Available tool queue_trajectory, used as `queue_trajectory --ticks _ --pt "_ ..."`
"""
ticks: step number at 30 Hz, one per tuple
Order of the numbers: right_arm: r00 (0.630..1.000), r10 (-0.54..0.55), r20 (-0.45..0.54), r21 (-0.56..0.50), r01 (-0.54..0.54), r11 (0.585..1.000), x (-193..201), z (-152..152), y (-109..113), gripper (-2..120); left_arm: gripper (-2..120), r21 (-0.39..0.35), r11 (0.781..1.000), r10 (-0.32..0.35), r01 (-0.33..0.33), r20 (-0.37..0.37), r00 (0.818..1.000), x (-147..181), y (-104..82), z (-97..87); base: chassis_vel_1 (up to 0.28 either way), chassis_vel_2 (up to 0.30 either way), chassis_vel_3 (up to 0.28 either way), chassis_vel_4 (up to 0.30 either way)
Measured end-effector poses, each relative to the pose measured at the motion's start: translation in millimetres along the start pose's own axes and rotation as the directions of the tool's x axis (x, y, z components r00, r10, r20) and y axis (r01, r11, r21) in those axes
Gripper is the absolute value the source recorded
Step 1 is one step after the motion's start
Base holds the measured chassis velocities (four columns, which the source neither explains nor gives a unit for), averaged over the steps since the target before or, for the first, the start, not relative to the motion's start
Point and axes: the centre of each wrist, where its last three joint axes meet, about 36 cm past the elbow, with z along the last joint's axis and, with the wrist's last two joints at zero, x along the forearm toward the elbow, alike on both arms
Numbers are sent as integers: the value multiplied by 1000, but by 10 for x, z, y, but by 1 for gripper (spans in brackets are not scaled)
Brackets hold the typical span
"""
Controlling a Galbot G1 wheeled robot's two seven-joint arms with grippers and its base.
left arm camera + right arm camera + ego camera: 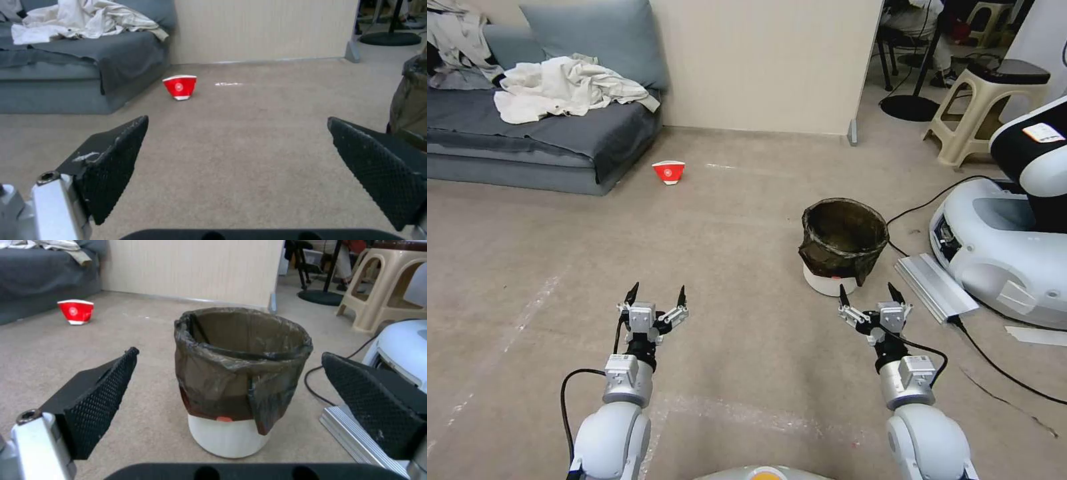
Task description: Pick up the trash can from the floor.
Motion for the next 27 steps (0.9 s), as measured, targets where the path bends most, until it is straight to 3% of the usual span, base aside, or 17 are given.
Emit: queue_trajectory --ticks 18,21,22,24,25,27 --pt "1000 1 0 -2 -1 1000 10 -9 -3 100 100 5 1000 -1 1 1 1000 6 6 -26 0 0 0 0" --pt "1000 26 5 -29 -26 999 139 -214 -48 100 100 54 998 -13 13 -2 1000 89 96 -281 0 0 0 0" --pt "1000 26 5 -29 -26 999 139 -214 -48 100 100 54 998 -13 13 -2 1000 89 96 -281 0 0 0 0" --pt "999 48 7 -49 -47 998 245 -378 -82 100 100 90 996 -18 18 -7 1000 159 151 -465 0 0 0 0" --pt "998 65 7 -67 -65 996 346 -530 -113 100 100 122 992 -18 19 -9 1000 231 199 -649 0 0 0 0" --pt "997 77 8 -78 -76 994 410 -629 -132 100 100 140 990 -16 17 -11 1000 277 225 -754 0 0 0 0"
